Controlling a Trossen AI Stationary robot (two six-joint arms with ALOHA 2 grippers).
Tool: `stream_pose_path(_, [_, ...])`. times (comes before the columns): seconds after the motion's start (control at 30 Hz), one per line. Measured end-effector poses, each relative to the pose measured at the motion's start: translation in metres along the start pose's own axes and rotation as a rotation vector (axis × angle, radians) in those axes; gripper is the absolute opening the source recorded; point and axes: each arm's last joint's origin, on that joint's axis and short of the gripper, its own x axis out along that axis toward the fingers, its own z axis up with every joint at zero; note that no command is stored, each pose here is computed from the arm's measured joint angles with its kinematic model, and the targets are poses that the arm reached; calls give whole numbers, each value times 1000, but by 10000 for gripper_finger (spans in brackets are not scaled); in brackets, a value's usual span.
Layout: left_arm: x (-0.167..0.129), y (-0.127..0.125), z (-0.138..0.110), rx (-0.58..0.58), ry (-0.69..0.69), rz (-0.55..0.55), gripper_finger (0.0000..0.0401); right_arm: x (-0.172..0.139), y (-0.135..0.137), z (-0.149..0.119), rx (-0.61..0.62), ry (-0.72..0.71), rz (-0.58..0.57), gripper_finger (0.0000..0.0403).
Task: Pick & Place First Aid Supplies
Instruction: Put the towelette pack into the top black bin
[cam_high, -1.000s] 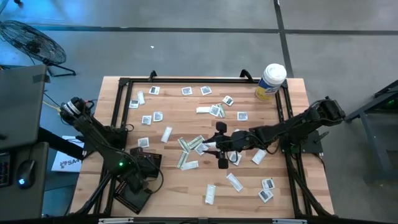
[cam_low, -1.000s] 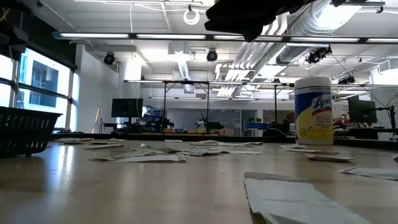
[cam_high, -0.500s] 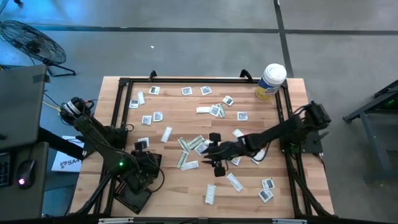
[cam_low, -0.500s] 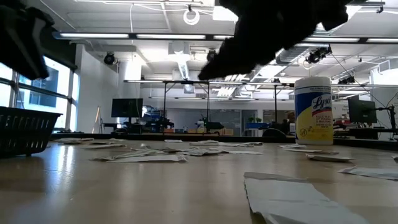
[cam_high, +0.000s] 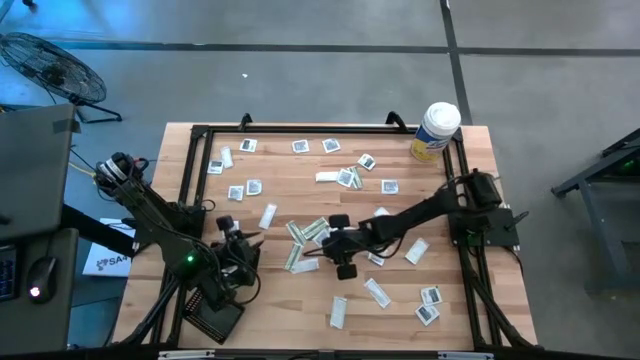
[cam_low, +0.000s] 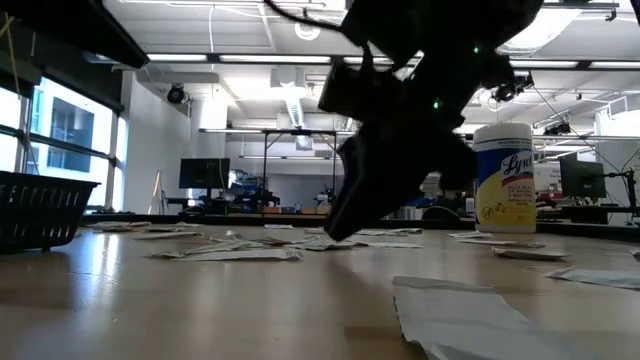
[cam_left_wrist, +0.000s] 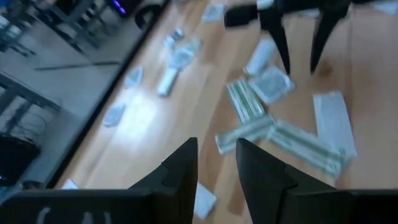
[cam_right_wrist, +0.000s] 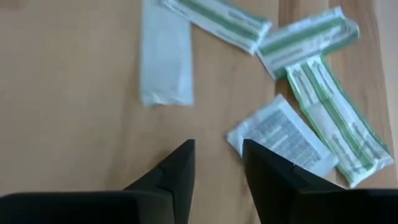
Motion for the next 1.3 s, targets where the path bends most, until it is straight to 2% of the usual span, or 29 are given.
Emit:
stream_pose_path(0.2, [0,-1,1,-18,-17,1,107,3,-9,0,-6,-4,-29,117])
stream_pose_path(0.37, [0,-1,2,-23,-17,-2,107,4,-12,-2,1,-5,4,118])
stream_pose_path(0.8, [0,-3,4,-54,-52,5,107,18,-11,-10,-17,-27,-10,114])
stream_pose_path(0.97, [0,-4,6,-76,-67,3,107,19,-16,-11,15,-13,-29,90])
stream_pose_path(1.3, [3,-8,2,-126,-136,31,107,19,-18,-13,23,0,-40,7])
